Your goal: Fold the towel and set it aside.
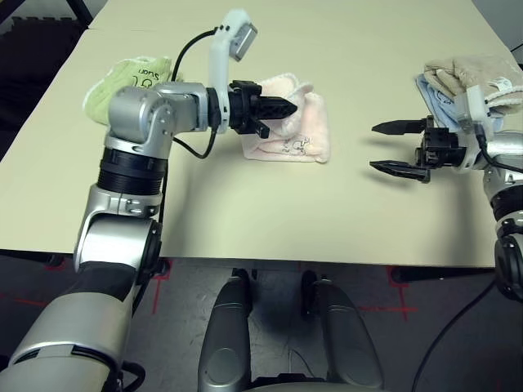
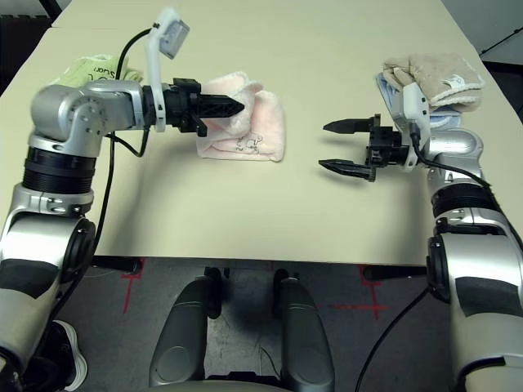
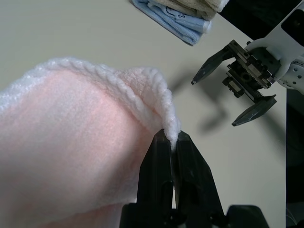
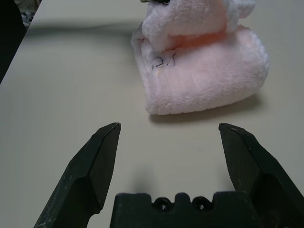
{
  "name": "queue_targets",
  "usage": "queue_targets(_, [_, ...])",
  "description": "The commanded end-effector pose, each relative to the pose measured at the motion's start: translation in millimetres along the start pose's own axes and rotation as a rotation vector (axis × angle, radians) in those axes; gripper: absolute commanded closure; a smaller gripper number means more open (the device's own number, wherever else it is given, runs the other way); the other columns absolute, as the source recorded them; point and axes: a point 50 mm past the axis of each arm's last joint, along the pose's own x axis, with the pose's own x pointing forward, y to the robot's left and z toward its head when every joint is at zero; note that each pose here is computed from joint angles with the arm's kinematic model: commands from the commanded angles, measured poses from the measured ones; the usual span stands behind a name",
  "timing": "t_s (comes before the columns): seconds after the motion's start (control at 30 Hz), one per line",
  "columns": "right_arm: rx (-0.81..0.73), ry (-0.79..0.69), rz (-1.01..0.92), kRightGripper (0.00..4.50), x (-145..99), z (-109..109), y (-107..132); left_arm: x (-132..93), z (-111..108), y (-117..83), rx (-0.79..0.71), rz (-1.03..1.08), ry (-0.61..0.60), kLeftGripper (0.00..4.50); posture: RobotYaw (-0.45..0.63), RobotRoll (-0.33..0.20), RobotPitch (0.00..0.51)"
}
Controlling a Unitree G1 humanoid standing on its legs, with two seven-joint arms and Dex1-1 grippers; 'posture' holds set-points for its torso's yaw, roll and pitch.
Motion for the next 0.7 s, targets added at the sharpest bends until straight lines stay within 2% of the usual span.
queue_targets(0.03, [0.031,-0.034,-0.023,0.0,-5.1,-6.9,4.9,3.8,-1.0,-1.1,0.009,-0.013,0.008,4.45,0.07,0.0,0.236])
queue_targets(0.3, [0.026,-0.027,-0.054,0.0,-16.1,-4.9,3.9,9.1,6.1,-13.3,0.04,-0.091,0.033,4.45,0.06,0.0,0.237])
queue_targets(0.47, [0.018,-0.015,-0.037,0.0,-12.1,-4.6,4.0,21.4,13.4,-24.1,0.057,-0.143,0.018,4.45,0.06,0.0,0.236])
queue_targets(0.57, [0.019,-0.012,-0.032,0.0,-10.2,-5.5,4.6,27.3,16.9,-26.3,0.058,-0.147,0.004,4.45,0.06,0.0,0.238])
queue_targets(0.7, [0.017,-0.009,-0.026,0.0,-8.1,-4.9,4.1,34.5,10.0,-21.8,0.067,-0.122,0.027,4.45,0.06,0.0,0.238])
